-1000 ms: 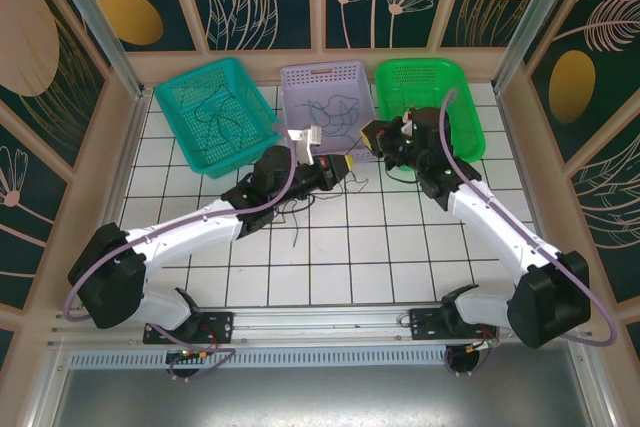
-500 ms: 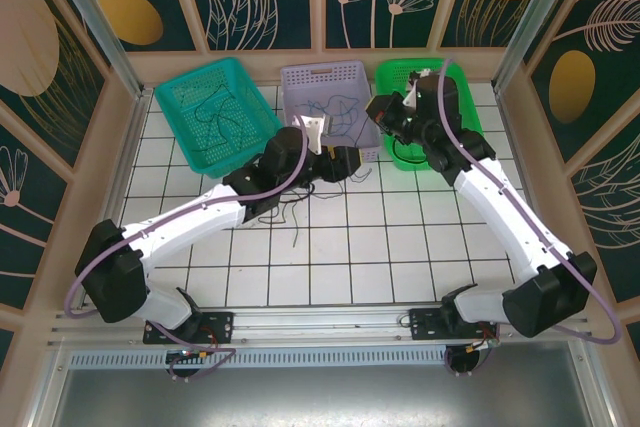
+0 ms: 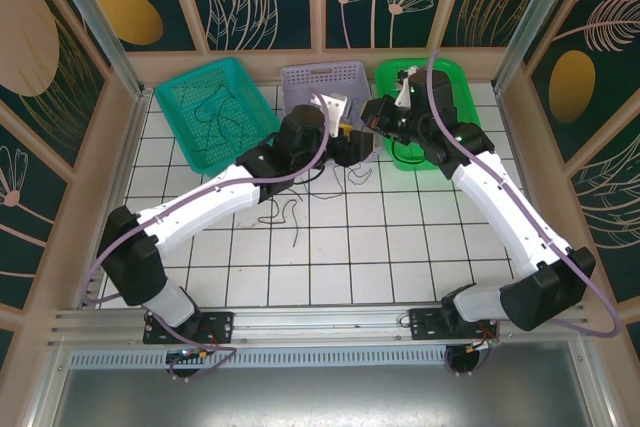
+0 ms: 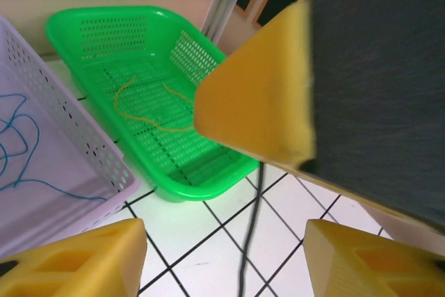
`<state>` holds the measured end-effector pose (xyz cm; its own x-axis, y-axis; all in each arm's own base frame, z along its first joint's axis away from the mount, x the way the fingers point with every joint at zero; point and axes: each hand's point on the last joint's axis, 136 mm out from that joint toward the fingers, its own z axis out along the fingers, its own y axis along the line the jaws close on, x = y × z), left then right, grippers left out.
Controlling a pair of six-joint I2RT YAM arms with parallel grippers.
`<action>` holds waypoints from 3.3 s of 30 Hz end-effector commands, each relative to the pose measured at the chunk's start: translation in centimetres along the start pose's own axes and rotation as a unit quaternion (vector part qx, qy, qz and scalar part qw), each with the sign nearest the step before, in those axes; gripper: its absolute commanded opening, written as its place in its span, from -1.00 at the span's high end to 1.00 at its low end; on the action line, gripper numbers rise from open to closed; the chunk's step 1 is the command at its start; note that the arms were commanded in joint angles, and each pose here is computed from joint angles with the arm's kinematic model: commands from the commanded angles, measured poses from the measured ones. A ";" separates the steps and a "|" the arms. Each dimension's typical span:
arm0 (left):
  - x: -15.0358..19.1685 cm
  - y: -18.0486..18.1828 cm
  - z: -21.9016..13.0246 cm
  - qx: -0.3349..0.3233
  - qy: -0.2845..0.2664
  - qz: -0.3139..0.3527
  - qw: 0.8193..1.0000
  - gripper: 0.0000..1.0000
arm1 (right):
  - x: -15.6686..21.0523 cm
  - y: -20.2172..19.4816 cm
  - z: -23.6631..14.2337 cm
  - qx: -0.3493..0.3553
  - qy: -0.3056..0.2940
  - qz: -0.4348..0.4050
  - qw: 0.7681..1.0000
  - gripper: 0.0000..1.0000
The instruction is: Untangle the cables
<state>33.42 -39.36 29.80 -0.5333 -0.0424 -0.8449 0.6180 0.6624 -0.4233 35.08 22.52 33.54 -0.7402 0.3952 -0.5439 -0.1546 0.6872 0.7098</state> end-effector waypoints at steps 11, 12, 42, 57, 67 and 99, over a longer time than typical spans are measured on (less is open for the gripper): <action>-8.0 -3.1 -5.4 0.029 -0.105 -0.076 0.991 1.00 | -4.0 0.0 -5.6 -0.029 -0.076 0.008 0.997 0.29; -9.1 -3.6 -6.5 0.036 -0.122 -0.083 0.988 1.00 | -4.6 -0.7 -6.5 -0.022 -0.094 0.016 0.995 0.13; -20.2 -10.6 -16.2 0.168 -0.241 -0.144 0.945 1.00 | 17.8 -12.7 5.8 0.007 0.008 -0.080 0.997 -0.32; -22.2 -10.5 -17.7 0.152 -0.252 -0.135 0.946 1.00 | 19.5 -9.4 9.4 -0.032 0.020 -0.133 0.990 -0.28; -23.6 -9.1 -19.6 0.129 -0.275 -0.129 0.944 1.00 | 18.9 -10.3 11.1 0.017 0.018 -0.159 0.987 0.57; -27.8 28.8 -25.8 -0.279 -0.360 -0.189 0.870 1.00 | 8.0 15.6 16.6 -0.252 0.027 -0.169 0.952 1.00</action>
<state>48.65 -1.06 52.48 0.0152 -0.6708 -0.7415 0.0353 0.7415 -0.6701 35.34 44.68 34.52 -0.5854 0.1659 -0.7936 -0.6953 0.4007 0.5967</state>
